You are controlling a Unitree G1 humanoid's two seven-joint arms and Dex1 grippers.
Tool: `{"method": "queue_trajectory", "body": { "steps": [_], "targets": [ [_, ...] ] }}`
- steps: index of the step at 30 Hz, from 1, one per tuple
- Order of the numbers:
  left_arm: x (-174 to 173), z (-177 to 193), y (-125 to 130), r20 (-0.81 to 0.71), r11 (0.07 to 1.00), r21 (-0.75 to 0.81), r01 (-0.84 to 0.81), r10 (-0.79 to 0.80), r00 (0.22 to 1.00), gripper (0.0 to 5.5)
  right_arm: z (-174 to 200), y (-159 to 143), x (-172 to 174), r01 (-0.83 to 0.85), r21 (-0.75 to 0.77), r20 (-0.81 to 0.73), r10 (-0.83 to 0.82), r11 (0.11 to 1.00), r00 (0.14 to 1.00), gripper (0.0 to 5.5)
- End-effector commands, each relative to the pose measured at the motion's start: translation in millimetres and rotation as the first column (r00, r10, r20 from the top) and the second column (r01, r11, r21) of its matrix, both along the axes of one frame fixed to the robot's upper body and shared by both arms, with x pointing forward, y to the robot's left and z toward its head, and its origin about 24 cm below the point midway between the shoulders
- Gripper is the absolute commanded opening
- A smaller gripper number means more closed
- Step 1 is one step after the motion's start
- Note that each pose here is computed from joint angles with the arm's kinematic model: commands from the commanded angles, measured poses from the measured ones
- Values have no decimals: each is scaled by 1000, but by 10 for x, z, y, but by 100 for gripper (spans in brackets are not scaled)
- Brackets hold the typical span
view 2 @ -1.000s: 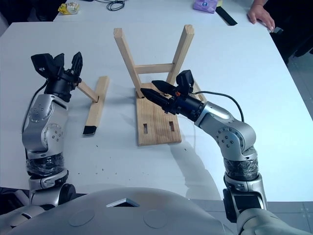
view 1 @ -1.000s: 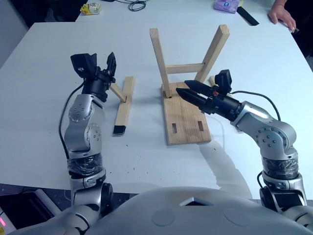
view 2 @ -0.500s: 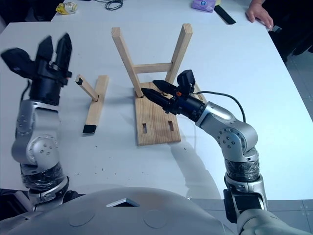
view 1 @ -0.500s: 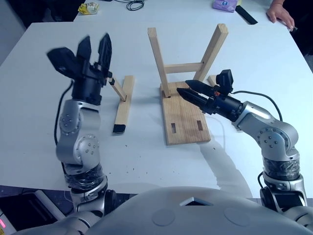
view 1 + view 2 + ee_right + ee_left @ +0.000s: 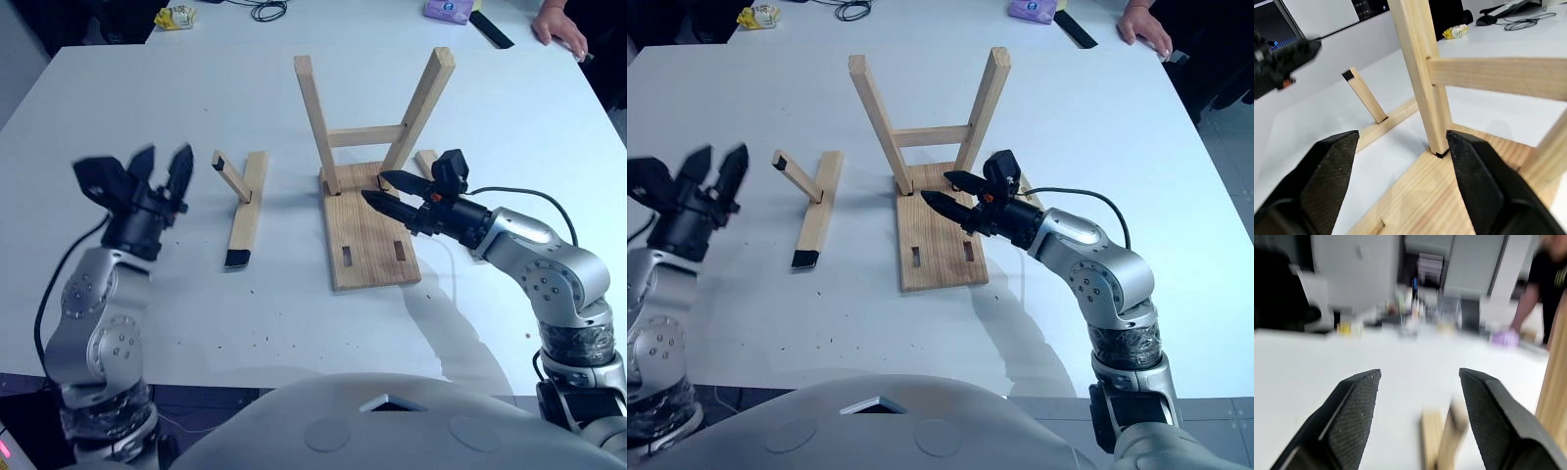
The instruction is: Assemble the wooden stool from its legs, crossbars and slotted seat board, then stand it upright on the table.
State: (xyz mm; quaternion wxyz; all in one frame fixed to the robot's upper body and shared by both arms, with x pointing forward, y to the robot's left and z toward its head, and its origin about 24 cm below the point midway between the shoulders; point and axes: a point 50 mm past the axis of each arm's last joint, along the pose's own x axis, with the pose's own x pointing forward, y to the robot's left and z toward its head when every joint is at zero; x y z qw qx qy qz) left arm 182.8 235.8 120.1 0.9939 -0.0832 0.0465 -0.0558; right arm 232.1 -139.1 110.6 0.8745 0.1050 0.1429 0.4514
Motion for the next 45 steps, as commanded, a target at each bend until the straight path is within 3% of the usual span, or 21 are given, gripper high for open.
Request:
{"method": "queue_trajectory", "body": {
  "steps": [1,6,10,16,24,31,39,45],
  "targets": [
    [-111,-182,-166,-162,998,0,56,-55,985,315,-5,-40,22,24,-23,17,-24,999,1000,330],
    [-19,-401,-364,-267,997,-17,69,-71,961,381,-27,-27,-14,46,-14,21,-46,999,999,330],
    [93,-627,-460,-337,996,82,33,-3,941,441,-41,-11,-1,45,-10,24,-45,999,999,330],
    [252,-727,-390,-336,989,132,-71,112,935,444,-36,-36,32,51,-11,34,-51,999,998,330],
    [318,-891,-477,-456,998,64,16,15,890,444,-48,14,39,65,12,39,-65,998,997,330],
    [391,-945,-394,-529,997,81,-5,47,847,444,-63,70,17,74,26,39,-75,997,996,330],
    [333,-955,-335,-582,981,184,-55,154,798,327,-75,97,-28,109,57,37,-112,992,993,330],
    [183,-903,-312,-616,975,223,13,130,777,242,-95,103,-91,145,70,31,-148,987,989,330]
  ]
}}
